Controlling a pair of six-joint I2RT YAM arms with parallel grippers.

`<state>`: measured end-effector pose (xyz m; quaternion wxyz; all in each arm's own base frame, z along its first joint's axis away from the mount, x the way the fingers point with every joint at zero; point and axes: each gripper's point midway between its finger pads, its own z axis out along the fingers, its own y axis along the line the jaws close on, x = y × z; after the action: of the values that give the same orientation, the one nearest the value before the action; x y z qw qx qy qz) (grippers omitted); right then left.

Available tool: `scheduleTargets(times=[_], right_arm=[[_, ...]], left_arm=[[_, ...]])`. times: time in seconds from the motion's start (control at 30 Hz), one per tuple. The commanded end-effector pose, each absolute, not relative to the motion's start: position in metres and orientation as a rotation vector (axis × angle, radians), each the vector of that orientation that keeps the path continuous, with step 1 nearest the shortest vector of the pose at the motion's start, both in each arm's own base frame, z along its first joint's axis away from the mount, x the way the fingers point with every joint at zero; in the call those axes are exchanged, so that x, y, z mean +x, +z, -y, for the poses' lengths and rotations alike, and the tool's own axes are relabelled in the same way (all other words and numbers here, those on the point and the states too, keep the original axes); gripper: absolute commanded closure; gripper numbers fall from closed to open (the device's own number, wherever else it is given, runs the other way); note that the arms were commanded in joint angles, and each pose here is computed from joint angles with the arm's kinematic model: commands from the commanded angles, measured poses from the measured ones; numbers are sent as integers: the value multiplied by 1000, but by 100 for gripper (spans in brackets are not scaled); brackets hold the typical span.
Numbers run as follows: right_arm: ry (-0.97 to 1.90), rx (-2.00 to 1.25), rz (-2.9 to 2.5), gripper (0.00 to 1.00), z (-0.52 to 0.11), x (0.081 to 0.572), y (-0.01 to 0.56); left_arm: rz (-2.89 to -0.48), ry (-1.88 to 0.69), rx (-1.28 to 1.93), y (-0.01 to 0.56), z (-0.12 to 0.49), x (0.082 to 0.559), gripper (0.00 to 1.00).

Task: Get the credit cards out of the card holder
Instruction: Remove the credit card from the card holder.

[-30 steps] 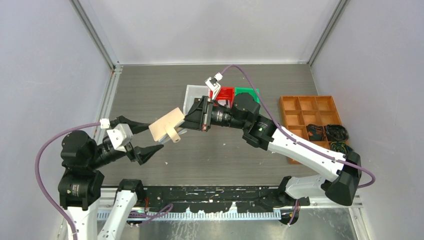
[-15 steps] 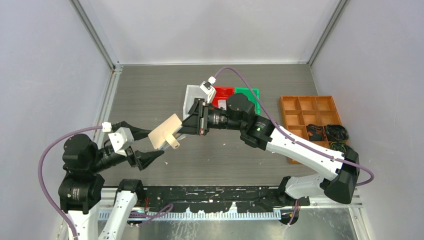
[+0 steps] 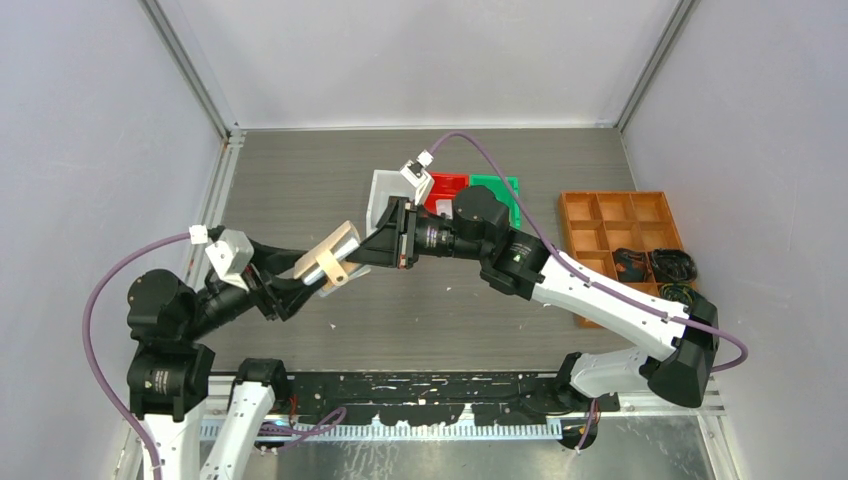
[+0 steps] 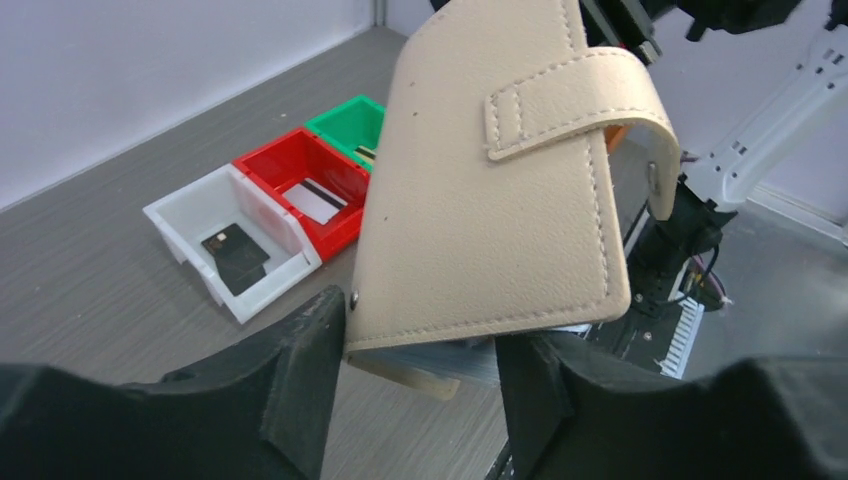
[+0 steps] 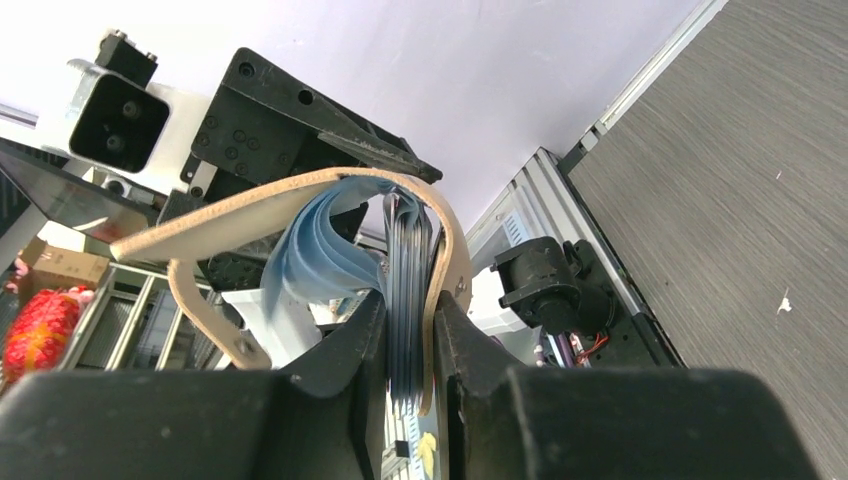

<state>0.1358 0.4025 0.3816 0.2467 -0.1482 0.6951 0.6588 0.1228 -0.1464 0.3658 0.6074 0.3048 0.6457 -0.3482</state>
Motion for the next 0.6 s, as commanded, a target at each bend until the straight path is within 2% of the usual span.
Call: scheduleTargets(times=[0.0,0.13,0.27,0.4,0.5,0.57], right_arm=[[1853,-464,-1758,95,-402,126,421],[1863,-482,-1750,84,-402,123,422],[1866,-492,-1742,69,-402,122,422],[1861,-493,-1745,57,-402,123,420],[1856,-498,-1740,52,-400,122,420],[1856,-502,-1733,49,-398,120,421]], left_arm=[[-1448,-725,529,388,132,144,50],[-1460,-729,440,393,127,150,66],[-1487,-798,409,395,132,148,77],[-1540,-901,350,394,138,148,88],[-1568,-952,277,395,138,151,99],[-1586,-992,229,396,139,153,100]])
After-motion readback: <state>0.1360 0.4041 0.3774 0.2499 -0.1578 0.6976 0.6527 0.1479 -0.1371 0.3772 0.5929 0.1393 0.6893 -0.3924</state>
